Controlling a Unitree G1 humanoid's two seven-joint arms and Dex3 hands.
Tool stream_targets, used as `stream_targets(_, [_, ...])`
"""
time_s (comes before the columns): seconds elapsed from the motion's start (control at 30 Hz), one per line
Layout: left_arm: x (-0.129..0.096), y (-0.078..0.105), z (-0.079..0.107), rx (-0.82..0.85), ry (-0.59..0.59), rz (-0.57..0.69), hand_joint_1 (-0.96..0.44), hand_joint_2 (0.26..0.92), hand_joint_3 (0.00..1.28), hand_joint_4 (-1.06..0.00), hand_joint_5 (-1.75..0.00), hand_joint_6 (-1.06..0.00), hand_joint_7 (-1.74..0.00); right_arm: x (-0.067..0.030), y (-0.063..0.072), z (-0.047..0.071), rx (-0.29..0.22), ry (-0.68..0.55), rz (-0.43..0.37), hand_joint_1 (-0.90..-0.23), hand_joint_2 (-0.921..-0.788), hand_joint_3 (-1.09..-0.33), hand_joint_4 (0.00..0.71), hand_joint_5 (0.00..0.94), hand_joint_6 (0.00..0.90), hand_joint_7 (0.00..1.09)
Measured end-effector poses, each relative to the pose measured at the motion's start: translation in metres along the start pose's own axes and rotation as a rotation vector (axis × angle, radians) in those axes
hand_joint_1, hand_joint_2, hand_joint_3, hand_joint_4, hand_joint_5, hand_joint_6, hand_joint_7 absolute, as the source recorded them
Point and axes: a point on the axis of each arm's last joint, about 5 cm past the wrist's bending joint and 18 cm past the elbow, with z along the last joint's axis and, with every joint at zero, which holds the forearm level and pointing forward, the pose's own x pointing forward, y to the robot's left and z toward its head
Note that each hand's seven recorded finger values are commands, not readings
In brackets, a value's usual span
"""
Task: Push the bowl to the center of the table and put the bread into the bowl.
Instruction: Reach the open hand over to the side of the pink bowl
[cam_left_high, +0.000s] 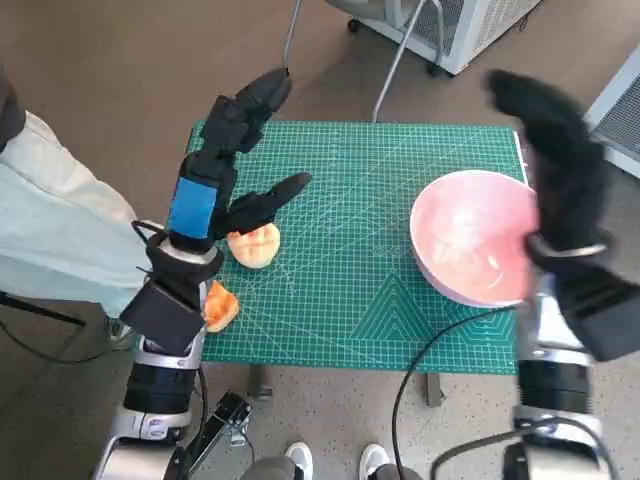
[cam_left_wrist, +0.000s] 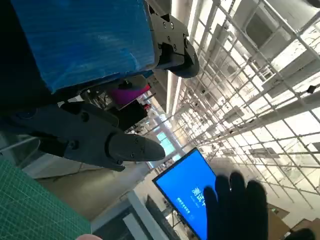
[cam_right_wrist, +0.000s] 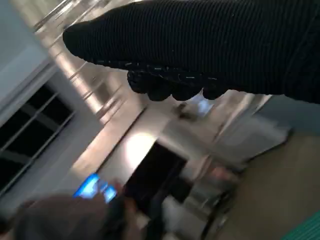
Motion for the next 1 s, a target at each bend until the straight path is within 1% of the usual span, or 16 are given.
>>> stream_targets(0.1, [0.0, 0.0, 0.0, -0.001, 0.001, 0.001, -0.29, 0.921, 0.19, -0.42, 0.0, -0.2, -0.52, -0.0051, -0.01, -0.003, -0.026, 0.036, -0.068, -0.576, -0.921, -0.827, 0.174, 0.001, -0.001, 0.56])
stream_targets(0.17, [0.0, 0.0, 0.0, -0.003, 0.001, 0.001, -0.29, 0.921, 0.19, -0.41, 0.0, -0.2, -0.52, -0.0106, -0.017, -0.007, -0.05, 0.072, -0.12, -0.57, -0.921, -0.83, 0.172, 0.001, -0.001, 0.56])
stream_targets(0.33, [0.0, 0.0, -0.001, -0.006, 0.005, 0.002, -0.28, 0.921, 0.2, -0.41, 0.0, -0.2, -0.52, -0.0266, -0.032, -0.017, -0.1, 0.173, -0.242, -0.539, -0.921, -0.859, 0.172, 0.001, -0.001, 0.55])
stream_targets(0.43, [-0.001, 0.0, -0.001, -0.006, 0.008, 0.002, -0.28, 0.921, 0.2, -0.41, 0.0, -0.2, -0.51, -0.0372, -0.038, -0.024, -0.113, 0.242, -0.311, -0.528, -0.921, -0.87, 0.171, 0.001, -0.001, 0.55])
stream_targets(0.57, [-0.001, 0.001, -0.002, -0.006, 0.01, 0.003, -0.28, 0.921, 0.2, -0.41, 0.0, -0.2, -0.51, -0.0497, -0.039, -0.032, -0.108, 0.323, -0.376, -0.517, -0.921, -0.879, 0.159, 0.001, -0.001, 0.52])
stream_targets(0.7, [-0.001, 0.0, -0.002, -0.007, 0.01, 0.004, -0.28, 0.921, 0.2, -0.41, 0.0, -0.2, -0.51, -0.061, -0.038, -0.04, -0.092, 0.413, -0.407, -0.524, -0.921, -0.885, 0.125, 0.001, -0.001, 0.47])
stream_targets(0.83, [-0.001, 0.0, -0.002, -0.007, 0.01, 0.004, -0.29, 0.921, 0.2, -0.41, 0.0, -0.2, -0.51, -0.0715, -0.037, -0.046, -0.066, 0.508, -0.437, -0.542, -0.921, -0.875, 0.116, 0.002, -0.001, 0.45])
stream_targets(1.0, [-0.001, 0.001, -0.001, -0.006, 0.009, 0.006, -0.29, 0.921, 0.19, -0.41, 0.0, -0.2, -0.51, -0.081, -0.032, -0.053, -0.02, 0.622, -0.469, -0.54, -0.921, -0.869, 0.115, 0.002, -0.001, 0.43])
